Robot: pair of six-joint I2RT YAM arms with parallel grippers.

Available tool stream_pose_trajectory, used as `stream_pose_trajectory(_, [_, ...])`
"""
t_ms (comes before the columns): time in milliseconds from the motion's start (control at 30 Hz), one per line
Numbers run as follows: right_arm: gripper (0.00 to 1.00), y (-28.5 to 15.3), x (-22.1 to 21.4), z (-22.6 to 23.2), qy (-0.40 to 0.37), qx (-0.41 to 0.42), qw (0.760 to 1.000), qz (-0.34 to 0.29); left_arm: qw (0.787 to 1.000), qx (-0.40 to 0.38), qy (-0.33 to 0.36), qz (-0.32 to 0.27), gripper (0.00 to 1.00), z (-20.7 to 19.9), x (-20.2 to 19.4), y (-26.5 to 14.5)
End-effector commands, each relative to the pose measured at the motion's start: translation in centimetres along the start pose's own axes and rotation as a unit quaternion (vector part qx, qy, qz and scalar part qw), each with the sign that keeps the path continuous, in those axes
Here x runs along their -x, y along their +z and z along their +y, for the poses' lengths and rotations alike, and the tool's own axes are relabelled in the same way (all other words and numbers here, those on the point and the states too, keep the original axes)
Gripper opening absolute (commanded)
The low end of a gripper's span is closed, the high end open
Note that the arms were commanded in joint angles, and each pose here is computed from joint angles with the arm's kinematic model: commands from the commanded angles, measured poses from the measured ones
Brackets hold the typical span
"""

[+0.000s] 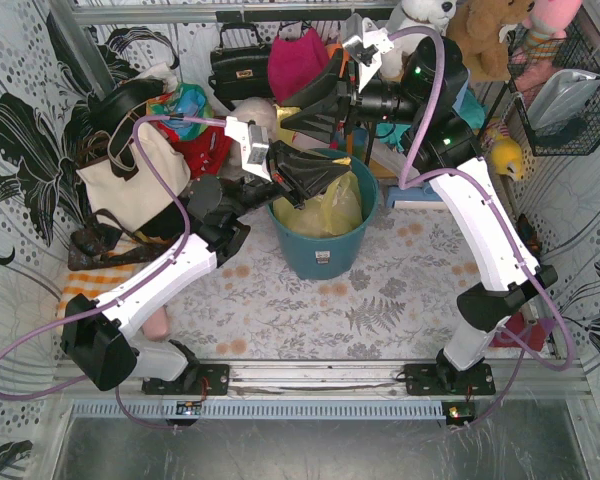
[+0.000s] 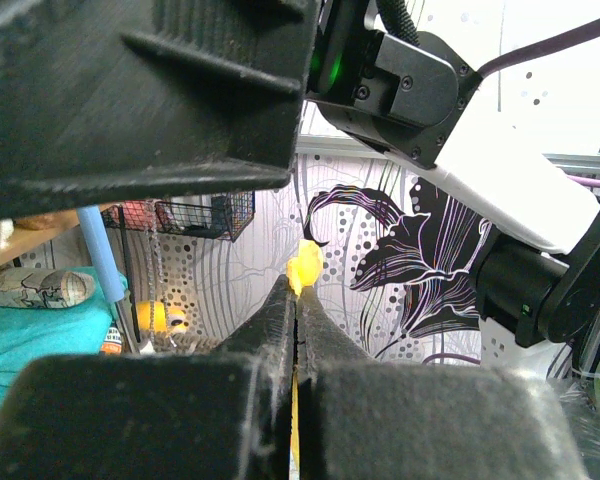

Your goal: Tie the trash bag

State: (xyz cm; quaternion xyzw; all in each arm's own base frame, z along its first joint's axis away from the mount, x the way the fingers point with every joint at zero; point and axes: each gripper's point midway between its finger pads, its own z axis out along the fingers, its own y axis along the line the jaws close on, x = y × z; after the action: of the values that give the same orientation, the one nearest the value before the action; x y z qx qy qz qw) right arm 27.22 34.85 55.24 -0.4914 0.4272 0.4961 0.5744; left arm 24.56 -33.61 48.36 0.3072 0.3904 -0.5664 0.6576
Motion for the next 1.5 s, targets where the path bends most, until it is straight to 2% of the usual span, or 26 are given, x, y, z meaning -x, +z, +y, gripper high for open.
stream_pose_trajectory(0, [0.39,0.2,0.2,-0.8,-0.006,-0.005,1.000,-0.007,0.999,-0.017,0.015,-0.024,0.00,-0.9,1.6,0.3])
stream_pose_trajectory(200, [0.32,0.4,0.1,-1.0,-0.004,-0.004,1.000,-0.006,0.999,-0.017,0.015,-0.024,0.00,-1.0,1.6,0.3])
stream_pose_trajectory(267, [0.21,0.4,0.2,-1.1,-0.005,-0.007,1.000,-0.007,0.999,-0.017,0.014,-0.024,0.00,-0.9,1.5,0.3])
stream_pose_trajectory(333, [0.04,0.3,0.4,-1.2,-0.003,-0.016,1.000,-0.010,0.999,-0.016,0.015,-0.025,0.00,-0.9,1.6,0.3])
stream_pose_trajectory(367, [0.01,0.3,0.6,-1.3,0.001,-0.021,1.000,-0.012,0.999,-0.015,0.015,-0.025,0.00,-0.9,1.6,0.3])
stream_pose_trajectory(500, [0.00,0.0,1.4,-1.8,0.021,-0.053,0.998,-0.025,0.999,-0.011,0.018,-0.028,0.00,-0.7,1.7,0.4])
stream_pose_trajectory(733, [0.00,-2.0,1.1,-3.2,0.064,-0.159,0.984,-0.039,0.998,0.009,0.044,-0.035,0.00,0.5,2.6,1.0])
stream_pose_trajectory(900, [0.00,-4.9,-0.2,-4.9,0.107,-0.276,0.954,-0.050,0.997,0.031,0.059,-0.036,0.00,1.5,2.8,1.3])
stream_pose_trajectory(1100, [0.00,-9.2,-2.5,-5.8,0.177,-0.401,0.895,-0.077,0.994,0.058,0.067,-0.057,0.00,2.4,3.4,1.1])
stream_pose_trajectory(1267, [0.00,-10.9,-5.7,-5.6,0.231,-0.441,0.862,-0.092,0.992,0.067,0.073,-0.082,0.00,2.6,4.3,0.8])
stream_pose_trajectory(1467, [0.00,-11.7,-6.4,-4.5,0.261,-0.442,0.849,-0.125,0.989,0.074,0.075,-0.103,0.00,2.7,5.4,0.9])
